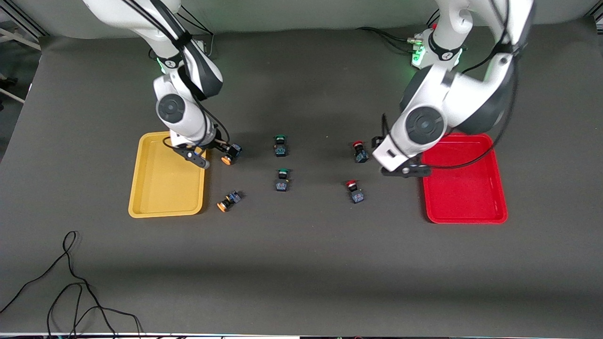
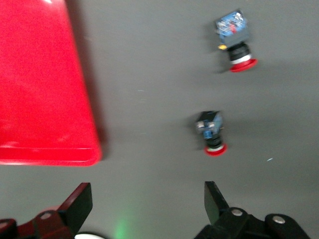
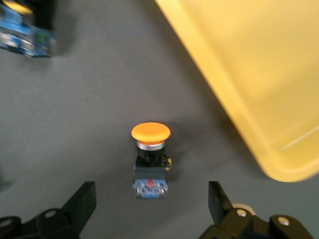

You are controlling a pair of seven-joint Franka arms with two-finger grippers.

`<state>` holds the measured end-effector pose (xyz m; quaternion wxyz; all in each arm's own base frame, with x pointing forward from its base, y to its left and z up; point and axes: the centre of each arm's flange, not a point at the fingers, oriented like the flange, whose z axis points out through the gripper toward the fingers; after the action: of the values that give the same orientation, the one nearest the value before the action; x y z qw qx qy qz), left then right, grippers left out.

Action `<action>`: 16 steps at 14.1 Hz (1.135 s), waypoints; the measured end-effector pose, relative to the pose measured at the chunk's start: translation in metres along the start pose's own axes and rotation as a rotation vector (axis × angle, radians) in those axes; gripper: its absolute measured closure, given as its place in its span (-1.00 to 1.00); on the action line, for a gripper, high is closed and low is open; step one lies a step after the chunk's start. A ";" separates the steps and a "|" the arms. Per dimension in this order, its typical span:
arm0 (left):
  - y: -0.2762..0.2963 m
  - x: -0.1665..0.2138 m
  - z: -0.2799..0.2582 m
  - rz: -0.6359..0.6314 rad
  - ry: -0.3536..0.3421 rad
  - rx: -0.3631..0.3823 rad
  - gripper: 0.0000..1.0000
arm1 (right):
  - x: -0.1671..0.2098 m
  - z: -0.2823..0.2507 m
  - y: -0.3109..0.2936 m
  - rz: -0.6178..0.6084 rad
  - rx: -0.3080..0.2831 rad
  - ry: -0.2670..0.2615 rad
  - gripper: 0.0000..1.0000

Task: Place red and yellow buttons in trays
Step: 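Grasp a yellow button with the right gripper while the left gripper grasps a red one, then place the yellow button in its tray while the left gripper places the red one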

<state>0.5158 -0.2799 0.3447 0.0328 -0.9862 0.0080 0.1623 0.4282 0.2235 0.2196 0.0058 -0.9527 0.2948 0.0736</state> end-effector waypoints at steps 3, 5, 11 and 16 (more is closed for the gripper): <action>0.003 0.015 0.067 -0.056 -0.013 -0.042 -0.99 | -0.008 0.040 -0.002 0.025 0.008 -0.017 -1.00; 0.015 0.017 0.105 -0.116 -0.014 -0.042 -0.92 | -0.009 0.052 -0.001 0.036 -0.001 -0.030 -0.99; 0.050 0.007 0.162 -0.162 -0.005 -0.076 -0.71 | -0.009 0.055 0.000 0.044 -0.006 -0.034 -0.07; 0.050 0.006 0.162 -0.169 -0.002 -0.084 0.15 | 0.003 0.025 -0.004 0.062 -0.030 -0.039 0.18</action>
<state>0.4686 -0.3188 0.1864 0.0052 -0.9836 -0.0822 0.1603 0.4291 0.2262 0.1942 -0.0050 -0.9415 0.3229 0.0964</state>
